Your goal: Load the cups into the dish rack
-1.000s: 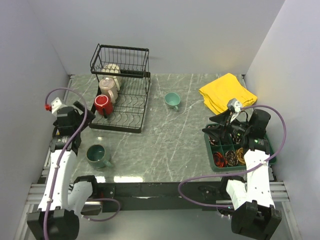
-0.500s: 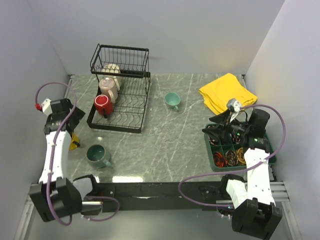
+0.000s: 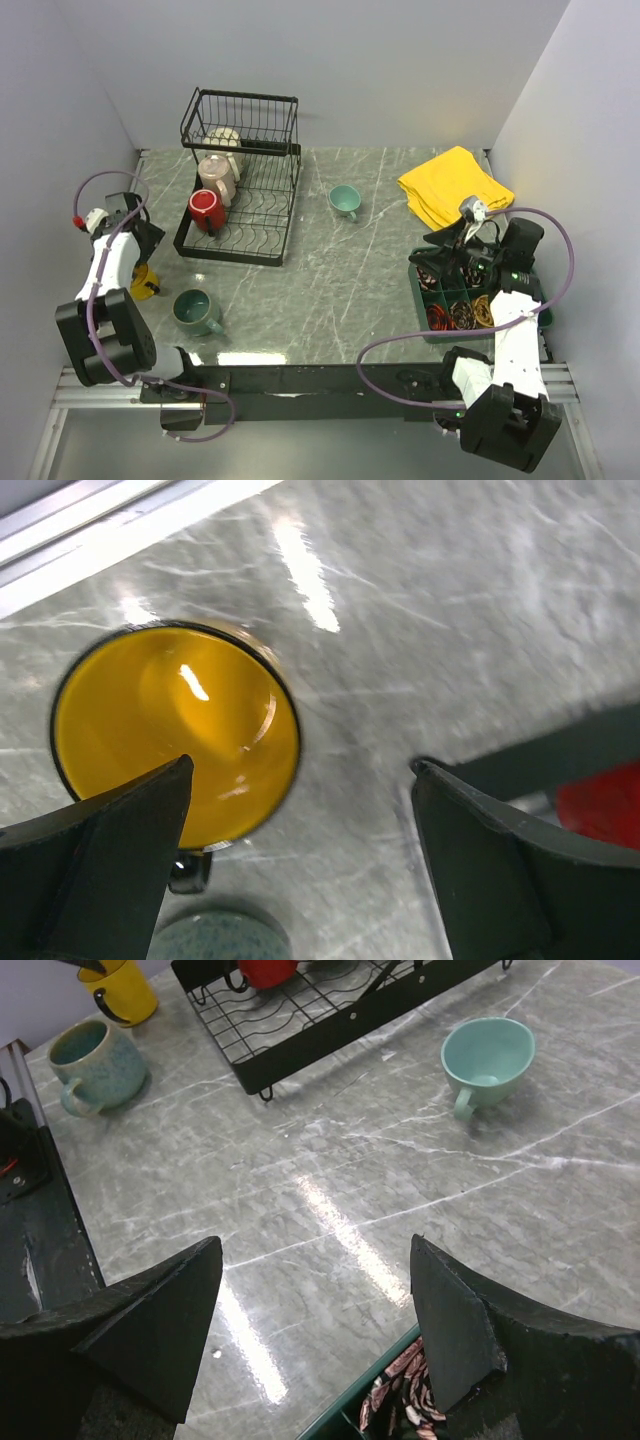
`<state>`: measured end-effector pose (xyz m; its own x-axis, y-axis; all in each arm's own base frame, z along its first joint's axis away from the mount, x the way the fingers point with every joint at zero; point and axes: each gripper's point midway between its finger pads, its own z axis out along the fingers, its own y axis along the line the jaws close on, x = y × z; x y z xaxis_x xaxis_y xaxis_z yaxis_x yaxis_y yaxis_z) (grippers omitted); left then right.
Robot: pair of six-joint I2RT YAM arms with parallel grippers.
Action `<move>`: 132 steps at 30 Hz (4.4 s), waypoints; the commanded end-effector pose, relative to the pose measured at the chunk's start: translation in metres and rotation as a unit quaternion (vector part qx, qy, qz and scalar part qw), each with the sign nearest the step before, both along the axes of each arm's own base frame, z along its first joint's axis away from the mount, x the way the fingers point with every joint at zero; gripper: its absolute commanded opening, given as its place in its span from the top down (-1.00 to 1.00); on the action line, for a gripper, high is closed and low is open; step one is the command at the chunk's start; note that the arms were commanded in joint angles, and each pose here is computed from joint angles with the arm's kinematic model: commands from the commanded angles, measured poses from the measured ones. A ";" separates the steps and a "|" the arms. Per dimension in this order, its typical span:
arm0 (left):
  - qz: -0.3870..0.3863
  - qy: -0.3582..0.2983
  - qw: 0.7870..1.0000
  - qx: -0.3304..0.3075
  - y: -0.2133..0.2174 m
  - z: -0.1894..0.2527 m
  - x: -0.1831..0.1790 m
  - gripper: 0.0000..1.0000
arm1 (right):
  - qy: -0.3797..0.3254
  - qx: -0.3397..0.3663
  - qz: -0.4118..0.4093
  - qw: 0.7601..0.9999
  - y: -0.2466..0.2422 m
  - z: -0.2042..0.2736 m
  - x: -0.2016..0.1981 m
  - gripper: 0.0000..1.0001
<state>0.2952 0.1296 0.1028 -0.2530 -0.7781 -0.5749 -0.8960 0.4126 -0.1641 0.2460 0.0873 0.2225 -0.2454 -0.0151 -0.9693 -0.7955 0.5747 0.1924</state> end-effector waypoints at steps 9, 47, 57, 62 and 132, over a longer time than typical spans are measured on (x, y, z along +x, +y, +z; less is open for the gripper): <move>0.086 0.021 0.996 -0.010 0.031 -0.013 0.014 -0.79 | -0.019 0.006 -0.003 1.000 -0.006 0.007 0.000 -0.64; 0.060 -0.147 0.982 0.099 0.047 0.117 -0.001 0.98 | -0.054 0.006 0.008 0.999 -0.001 0.028 -0.013 -0.64; -0.144 -0.426 0.893 0.008 -0.054 0.236 0.015 0.98 | -0.048 0.009 0.027 0.998 0.002 0.029 -0.017 -0.64; -0.302 -0.529 0.784 -0.120 -0.142 0.285 0.005 0.98 | -0.049 -0.002 0.072 0.996 0.016 0.054 -0.016 -0.64; -0.362 -0.638 0.551 -0.398 -0.348 0.369 -0.065 -0.12 | 0.149 0.265 0.271 0.913 0.257 0.204 -0.030 1.00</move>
<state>0.2497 -0.2240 0.4723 -0.4452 -0.8871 -0.1223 0.4822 -0.1224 -0.8675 0.2317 0.3561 0.3902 -0.7046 0.1506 -0.6935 -0.7080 -0.0835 0.7012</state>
